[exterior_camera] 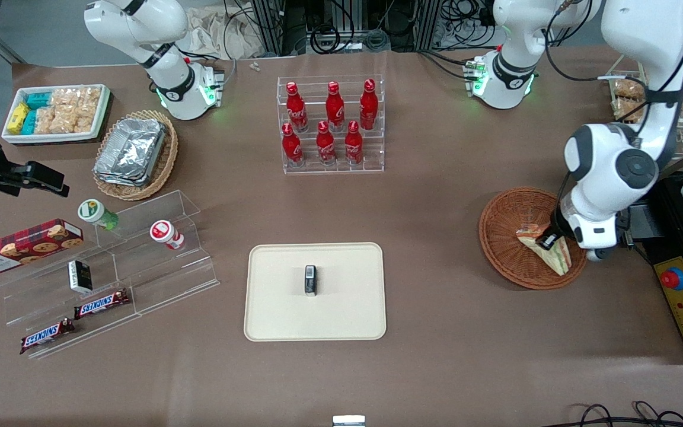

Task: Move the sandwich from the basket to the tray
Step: 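Lift the sandwich up out of the basket with the left gripper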

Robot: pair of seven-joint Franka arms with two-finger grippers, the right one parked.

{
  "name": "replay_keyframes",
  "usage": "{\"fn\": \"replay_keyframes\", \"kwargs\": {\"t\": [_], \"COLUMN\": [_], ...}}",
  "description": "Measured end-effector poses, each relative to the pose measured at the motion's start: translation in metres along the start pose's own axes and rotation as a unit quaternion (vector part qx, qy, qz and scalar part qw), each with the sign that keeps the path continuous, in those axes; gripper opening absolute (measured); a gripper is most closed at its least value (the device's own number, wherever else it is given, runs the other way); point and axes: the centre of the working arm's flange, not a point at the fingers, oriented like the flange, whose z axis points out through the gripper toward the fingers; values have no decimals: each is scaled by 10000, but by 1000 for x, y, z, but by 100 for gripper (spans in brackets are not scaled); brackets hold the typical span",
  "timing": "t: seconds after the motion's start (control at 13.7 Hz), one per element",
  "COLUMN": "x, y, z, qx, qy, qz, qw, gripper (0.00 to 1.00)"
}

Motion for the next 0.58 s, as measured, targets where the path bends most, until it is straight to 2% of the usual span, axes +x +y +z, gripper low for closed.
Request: {"fn": "replay_keyframes", "kwargs": {"t": [0.07, 0.22, 0.36, 0.58], "x": [6, 13, 12, 3], "y": [9, 24, 35, 49], "z": [-27, -82, -129, -193], "qx": [131, 293, 420, 446], "qy": [-98, -213, -319, -352], "qz": [14, 37, 101, 227], "qw": [9999, 9993, 9986, 9981], "gripper": [24, 17, 17, 17]}}
